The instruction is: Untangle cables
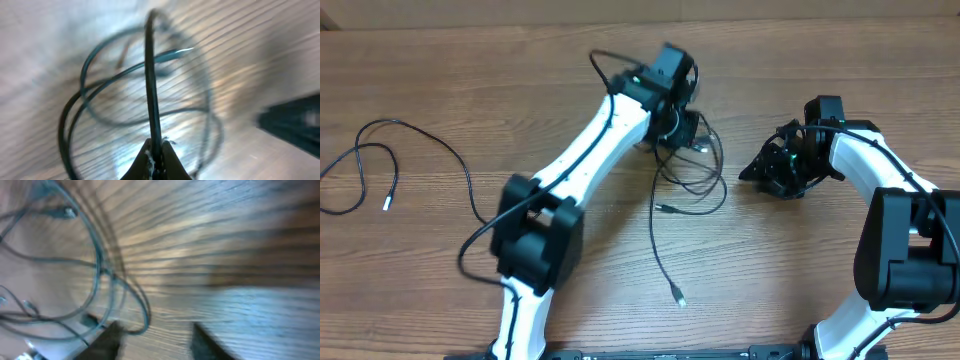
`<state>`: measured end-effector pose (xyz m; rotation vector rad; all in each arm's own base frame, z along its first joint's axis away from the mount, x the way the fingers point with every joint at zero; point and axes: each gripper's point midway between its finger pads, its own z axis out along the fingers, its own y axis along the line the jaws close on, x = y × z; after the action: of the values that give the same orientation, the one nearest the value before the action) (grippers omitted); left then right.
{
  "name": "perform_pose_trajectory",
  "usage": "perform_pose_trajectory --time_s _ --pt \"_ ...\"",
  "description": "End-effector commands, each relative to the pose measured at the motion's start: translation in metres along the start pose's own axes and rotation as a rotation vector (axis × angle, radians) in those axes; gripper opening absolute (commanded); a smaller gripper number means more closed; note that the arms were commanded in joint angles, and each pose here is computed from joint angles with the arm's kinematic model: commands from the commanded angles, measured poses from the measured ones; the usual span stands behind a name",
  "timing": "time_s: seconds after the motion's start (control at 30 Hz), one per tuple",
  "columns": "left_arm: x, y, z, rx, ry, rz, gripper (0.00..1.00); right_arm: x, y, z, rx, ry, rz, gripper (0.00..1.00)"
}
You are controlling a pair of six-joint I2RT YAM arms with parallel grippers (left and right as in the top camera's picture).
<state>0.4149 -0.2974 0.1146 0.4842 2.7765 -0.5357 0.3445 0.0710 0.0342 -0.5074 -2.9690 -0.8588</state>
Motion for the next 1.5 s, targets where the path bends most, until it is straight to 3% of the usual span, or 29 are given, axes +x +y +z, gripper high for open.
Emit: perform_pose_trajectory --time_s 0.0,0.03,0.27,0.3,0.33,0.37,0.4,0.5,0.8,1.13,1.3,1.47 --pt "-0.036 -0.034 -0.088 0.066 -0.199 0.136 0.04 -0.008 0.032 -0.026 -0.087 -0.069 -0.121 0.15" --pt "-0.043 -0.041 -0.110 0.073 -0.253 0.174 0.04 -0.011 0.040 -0.037 -0.096 -0.100 -0.143 0.05" --pt "-0.068 -0.071 -0.203 0.103 -0.521 0.321 0.04 -0.012 0.092 -0.088 -0.245 -0.226 -0.272 0.05" --pt "-0.069 -0.074 -0.213 0.107 -0.550 0.331 0.04 -0.010 0.100 -0.094 -0.279 -0.236 -0.293 0.11" --pt "-0.070 -0.077 -0.222 0.108 -0.574 0.341 0.04 -0.007 0.109 -0.101 -0.320 -0.244 -0.318 0.26" --pt "-0.071 -0.078 -0.228 0.109 -0.590 0.344 0.04 -0.005 0.116 -0.106 -0.350 -0.249 -0.336 0.49" --pt "-0.071 -0.078 -0.235 0.103 -0.607 0.345 0.04 -0.003 0.122 -0.111 -0.381 -0.253 -0.354 0.65" --pt "-0.071 -0.081 -0.241 0.113 -0.620 0.344 0.04 0.000 0.133 -0.116 -0.443 -0.247 -0.370 0.75" --pt "-0.062 -0.109 -0.245 0.280 -0.602 0.390 0.04 0.003 0.136 -0.105 -0.391 -0.242 -0.386 0.74" --pt "-0.059 -0.122 -0.262 0.381 -0.605 0.289 0.04 -0.036 0.123 -0.078 -0.059 -0.467 -0.077 0.72" --pt "-0.049 -0.133 -0.302 0.454 -0.660 0.314 0.04 -0.056 0.126 -0.052 0.019 -0.565 -0.020 0.73" --pt "-0.042 -0.122 -0.345 0.423 -0.755 0.312 0.04 -0.070 0.107 -0.032 0.086 -0.569 0.008 0.70"
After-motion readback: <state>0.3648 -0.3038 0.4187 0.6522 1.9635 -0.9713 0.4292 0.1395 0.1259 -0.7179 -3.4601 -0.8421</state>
